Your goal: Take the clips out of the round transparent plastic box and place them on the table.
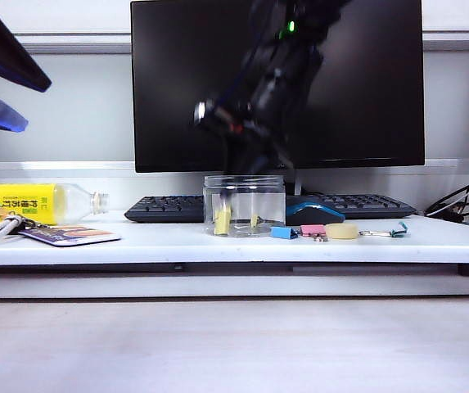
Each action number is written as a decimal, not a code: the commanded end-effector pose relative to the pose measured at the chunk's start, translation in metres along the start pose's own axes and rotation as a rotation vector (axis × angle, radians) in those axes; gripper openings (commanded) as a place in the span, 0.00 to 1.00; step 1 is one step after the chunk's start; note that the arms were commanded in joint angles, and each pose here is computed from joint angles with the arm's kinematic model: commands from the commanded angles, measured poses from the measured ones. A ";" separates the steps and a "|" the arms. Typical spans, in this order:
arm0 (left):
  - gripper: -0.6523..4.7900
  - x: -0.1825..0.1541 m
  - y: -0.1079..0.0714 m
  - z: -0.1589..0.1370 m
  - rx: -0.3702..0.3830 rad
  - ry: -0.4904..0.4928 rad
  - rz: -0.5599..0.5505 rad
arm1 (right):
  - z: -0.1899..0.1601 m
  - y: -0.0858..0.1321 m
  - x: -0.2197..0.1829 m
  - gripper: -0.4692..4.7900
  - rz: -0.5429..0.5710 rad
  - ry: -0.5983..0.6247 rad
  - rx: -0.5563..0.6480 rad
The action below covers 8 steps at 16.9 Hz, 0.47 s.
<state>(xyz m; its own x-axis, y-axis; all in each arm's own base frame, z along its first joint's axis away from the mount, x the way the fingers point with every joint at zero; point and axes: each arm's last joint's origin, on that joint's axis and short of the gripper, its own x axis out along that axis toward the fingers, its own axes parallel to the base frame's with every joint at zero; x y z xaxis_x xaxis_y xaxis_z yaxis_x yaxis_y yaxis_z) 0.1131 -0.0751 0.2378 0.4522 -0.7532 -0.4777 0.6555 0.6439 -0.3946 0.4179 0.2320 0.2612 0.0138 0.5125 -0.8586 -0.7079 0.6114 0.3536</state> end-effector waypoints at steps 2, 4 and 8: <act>0.54 -0.001 -0.001 0.002 0.021 -0.011 -0.005 | 0.010 0.017 -0.036 0.08 -0.023 -0.081 -0.046; 0.54 -0.001 -0.001 0.002 0.022 -0.011 -0.005 | 0.008 0.020 -0.045 0.08 -0.069 -0.080 -0.049; 0.54 -0.001 -0.001 0.002 0.023 -0.011 -0.005 | 0.006 0.028 -0.064 0.08 -0.121 -0.103 -0.064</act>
<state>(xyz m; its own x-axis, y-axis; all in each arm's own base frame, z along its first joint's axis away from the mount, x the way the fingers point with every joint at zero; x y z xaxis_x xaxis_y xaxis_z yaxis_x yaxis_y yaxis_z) 0.1131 -0.0751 0.2378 0.4519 -0.7530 -0.4783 0.6619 0.6425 -0.3862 0.4043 0.2217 0.3201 0.1445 0.5010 -0.8533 -0.7323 0.6341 0.2483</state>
